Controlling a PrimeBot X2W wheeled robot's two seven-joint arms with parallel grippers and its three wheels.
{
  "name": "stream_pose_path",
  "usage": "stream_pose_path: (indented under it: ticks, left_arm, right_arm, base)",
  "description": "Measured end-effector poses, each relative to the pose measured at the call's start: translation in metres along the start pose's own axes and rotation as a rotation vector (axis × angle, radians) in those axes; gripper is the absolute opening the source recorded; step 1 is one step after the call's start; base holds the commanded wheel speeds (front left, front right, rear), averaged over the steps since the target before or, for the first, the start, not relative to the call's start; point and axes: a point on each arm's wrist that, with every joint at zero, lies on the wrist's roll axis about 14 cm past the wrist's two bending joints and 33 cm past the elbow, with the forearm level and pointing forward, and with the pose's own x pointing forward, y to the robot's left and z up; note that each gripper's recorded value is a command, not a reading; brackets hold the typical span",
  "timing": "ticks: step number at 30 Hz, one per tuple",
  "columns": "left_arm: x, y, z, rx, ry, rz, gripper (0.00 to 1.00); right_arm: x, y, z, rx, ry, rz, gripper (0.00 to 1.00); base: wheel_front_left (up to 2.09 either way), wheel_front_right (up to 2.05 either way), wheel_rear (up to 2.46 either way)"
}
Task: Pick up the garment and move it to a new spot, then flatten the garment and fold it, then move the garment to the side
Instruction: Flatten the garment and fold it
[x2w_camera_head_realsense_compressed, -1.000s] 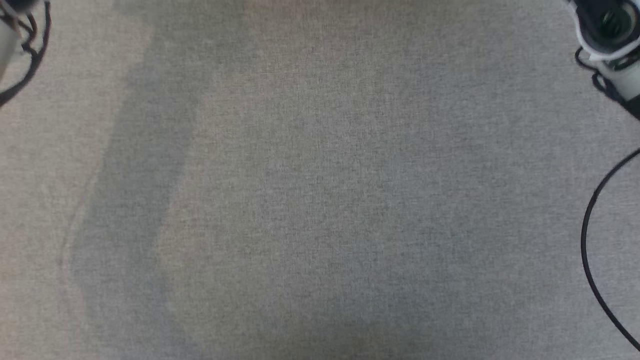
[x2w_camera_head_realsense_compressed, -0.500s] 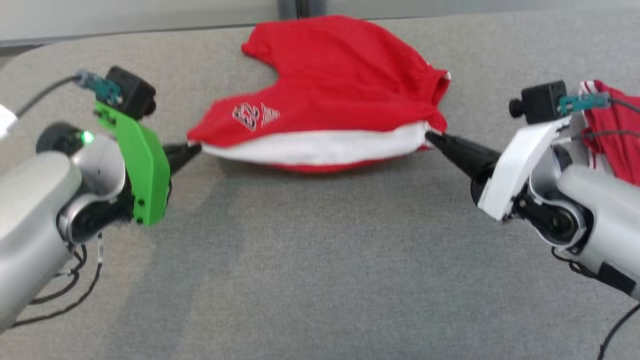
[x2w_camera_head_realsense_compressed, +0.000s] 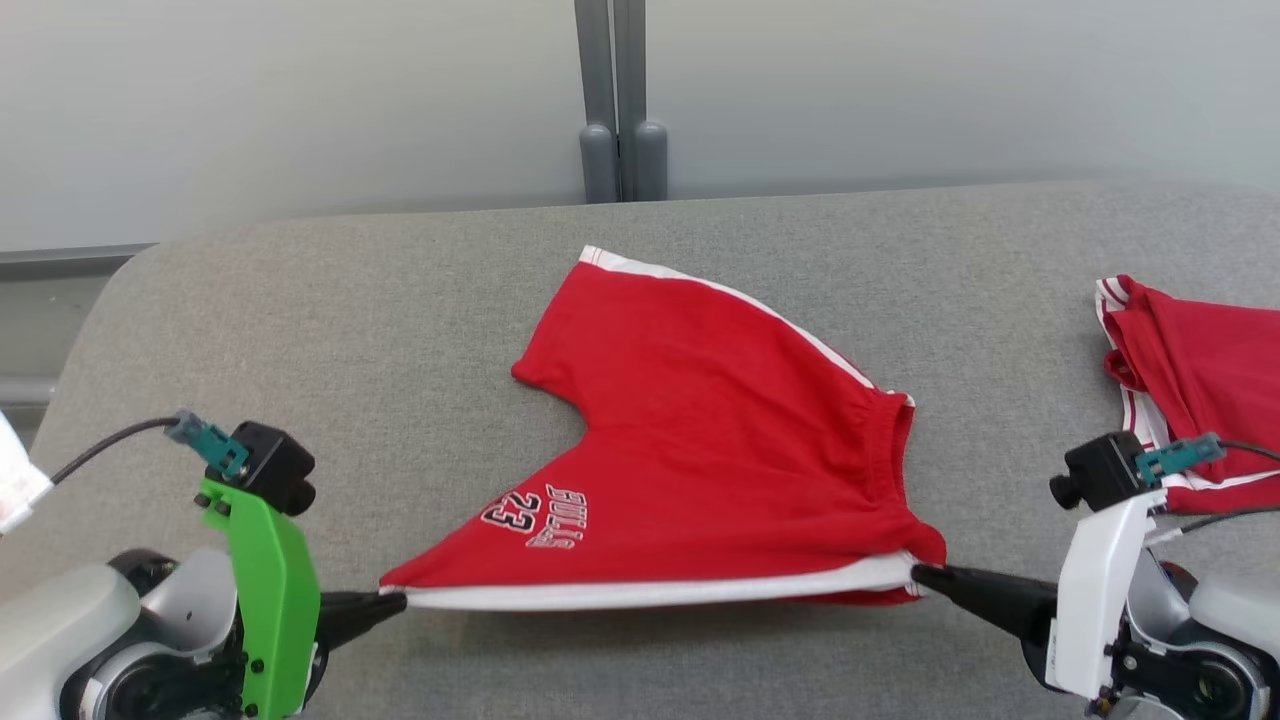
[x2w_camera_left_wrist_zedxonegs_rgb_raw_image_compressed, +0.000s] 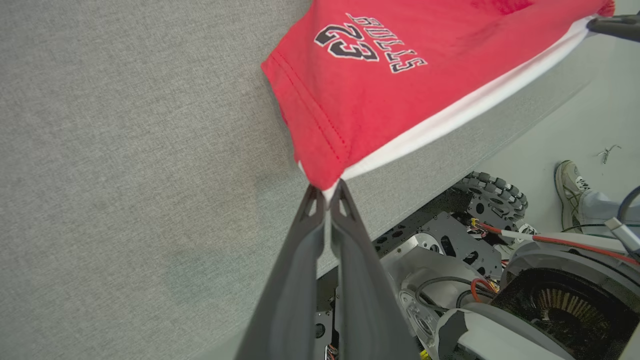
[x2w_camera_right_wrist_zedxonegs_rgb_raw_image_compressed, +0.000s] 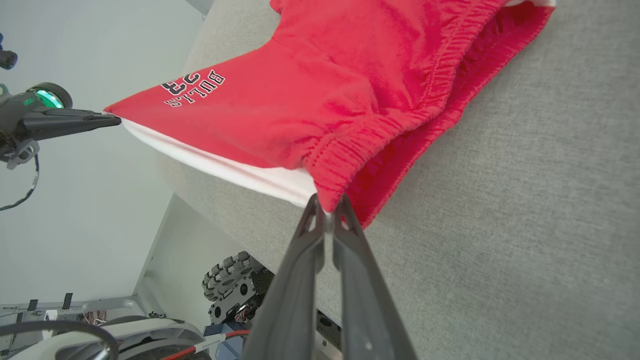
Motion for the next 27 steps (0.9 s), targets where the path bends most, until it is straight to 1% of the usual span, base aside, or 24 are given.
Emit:
stream_pose_path:
  ticks: [6, 10, 14, 18, 24, 27]
  left_arm:
    - [-0.006, -0.011, -0.017, -0.043, 0.057, -0.039, 0.0]
    - [-0.005, -0.009, -0.013, -0.04, 0.08, -0.037, 0.0]
    - [-0.005, 0.0, 0.003, -0.021, 0.111, -0.017, 0.0]
    - [-0.001, 0.015, 0.029, 0.004, 0.132, 0.012, 0.0]
    - [0.017, 0.033, 0.078, 0.035, 0.162, 0.017, 0.0]
    - [0.033, 0.043, 0.102, 0.039, 0.179, 0.02, 0.0]
  right_arm:
    - [-0.012, -0.001, -0.024, 0.058, 0.052, -0.002, 0.0]
    - [-0.013, -0.005, -0.023, 0.069, 0.056, -0.005, 0.0]
    - [-0.008, -0.007, -0.007, 0.066, 0.037, 0.001, 0.0]
    - [0.002, -0.006, 0.016, 0.094, -0.01, 0.026, 0.0]
    - [0.016, -0.023, 0.048, 0.121, -0.077, 0.021, 0.0]
    - [0.027, -0.036, 0.059, 0.14, -0.097, 0.015, 0.0]
  base:
    - [0.0, 0.0, 0.0]
    - [0.0, 0.0, 0.0]
    - [0.0, 0.0, 0.0]
    - [0.0, 0.0, 0.0]
    - [0.0, 0.0, 0.0]
    - [0.0, 0.0, 0.0]
